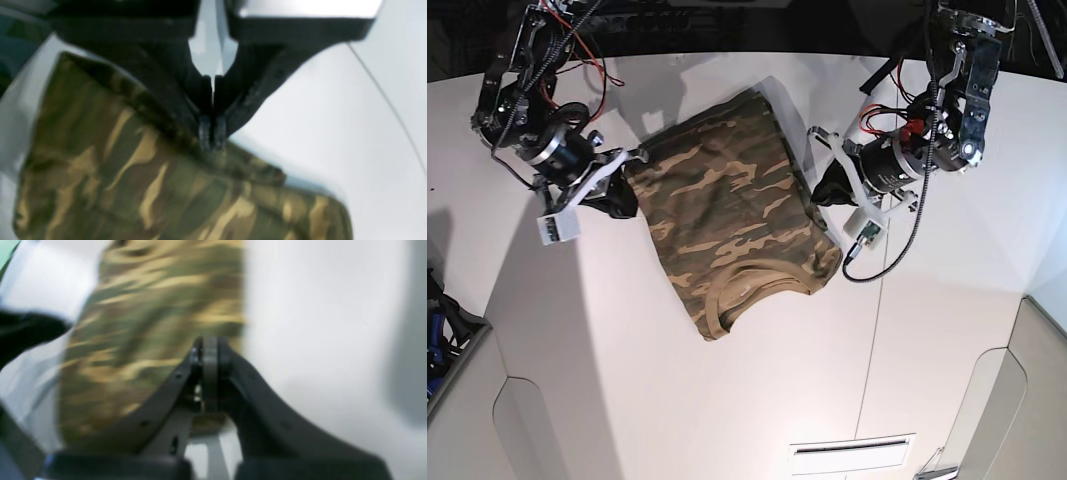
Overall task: Fold the T-shirt properly
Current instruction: 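Square the folded bundle with both grippers and release it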
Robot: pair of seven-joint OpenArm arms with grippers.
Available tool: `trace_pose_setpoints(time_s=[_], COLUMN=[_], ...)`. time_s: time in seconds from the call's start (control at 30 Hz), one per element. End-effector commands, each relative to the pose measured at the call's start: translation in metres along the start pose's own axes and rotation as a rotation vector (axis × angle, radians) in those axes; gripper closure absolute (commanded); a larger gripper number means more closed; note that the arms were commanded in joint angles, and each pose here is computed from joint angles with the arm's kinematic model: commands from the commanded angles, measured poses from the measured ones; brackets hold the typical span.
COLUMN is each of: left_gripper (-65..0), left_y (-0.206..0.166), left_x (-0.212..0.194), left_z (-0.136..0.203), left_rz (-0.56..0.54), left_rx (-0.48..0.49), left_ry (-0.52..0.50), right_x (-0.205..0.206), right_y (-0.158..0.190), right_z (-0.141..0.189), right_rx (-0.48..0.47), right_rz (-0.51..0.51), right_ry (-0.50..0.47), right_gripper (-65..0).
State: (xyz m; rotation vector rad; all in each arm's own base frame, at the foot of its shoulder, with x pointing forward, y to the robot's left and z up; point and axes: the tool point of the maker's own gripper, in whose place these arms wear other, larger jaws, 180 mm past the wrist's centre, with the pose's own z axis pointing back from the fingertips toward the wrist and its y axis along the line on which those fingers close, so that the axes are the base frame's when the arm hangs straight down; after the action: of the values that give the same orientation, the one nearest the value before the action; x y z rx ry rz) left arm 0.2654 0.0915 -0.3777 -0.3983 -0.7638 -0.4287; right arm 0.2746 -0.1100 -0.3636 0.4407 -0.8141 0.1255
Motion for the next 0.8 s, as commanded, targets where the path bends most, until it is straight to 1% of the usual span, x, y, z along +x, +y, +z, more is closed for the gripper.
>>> trace_pose_setpoints(time_s=[0.0, 0.07, 0.2, 0.27, 0.4, 0.53, 0.6, 0.7, 0.77], left_gripper=[-0.2, -0.2, -0.2, -0.2, -0.2, -0.2, -0.2, -0.2, 0.0], left_y=[-0.004, -0.01, -0.009, -0.007, 0.01, 0.029, 0.037, 0.05, 0.062], left_x=[0.006, 0.002, 0.005, 0.008, 0.019, 0.033, 0.031, 0.024, 0.02], left_z=[-0.002, -0.01, -0.029, -0.038, -0.052, -0.057, -0.055, -0.046, -0.034], left_rz=[0.012, 0.045, 0.083, 0.097, 0.09, 0.05, 0.035, 0.026, 0.02], left_rx=[-0.01, -0.018, -0.011, -0.009, 0.018, 0.062, 0.081, 0.097, 0.113], left_ry=[-0.033, -0.031, -0.048, -0.046, -0.04, -0.027, -0.003, 0.025, 0.028], right_x=[0.012, 0.005, -0.02, -0.035, -0.059, -0.062, -0.062, -0.06, -0.06], right_y=[-0.004, -0.016, -0.021, -0.017, 0.005, 0.037, 0.049, 0.056, 0.054], right_z=[0.004, 0.006, -0.005, -0.013, -0.027, -0.037, -0.04, -0.04, -0.037], right_rx=[-0.001, -0.013, 0.002, 0.034, 0.127, 0.203, 0.23, 0.247, 0.236], right_rz=[0.004, -0.011, -0.06, -0.104, -0.169, -0.143, -0.123, -0.102, -0.082], right_ry=[-0.047, -0.028, 0.034, 0.068, 0.117, 0.14, 0.149, 0.154, 0.169], right_gripper=[0.0, 0.0, 0.0, 0.0, 0.0, 0.0, 0.0, 0.0, 0.0])
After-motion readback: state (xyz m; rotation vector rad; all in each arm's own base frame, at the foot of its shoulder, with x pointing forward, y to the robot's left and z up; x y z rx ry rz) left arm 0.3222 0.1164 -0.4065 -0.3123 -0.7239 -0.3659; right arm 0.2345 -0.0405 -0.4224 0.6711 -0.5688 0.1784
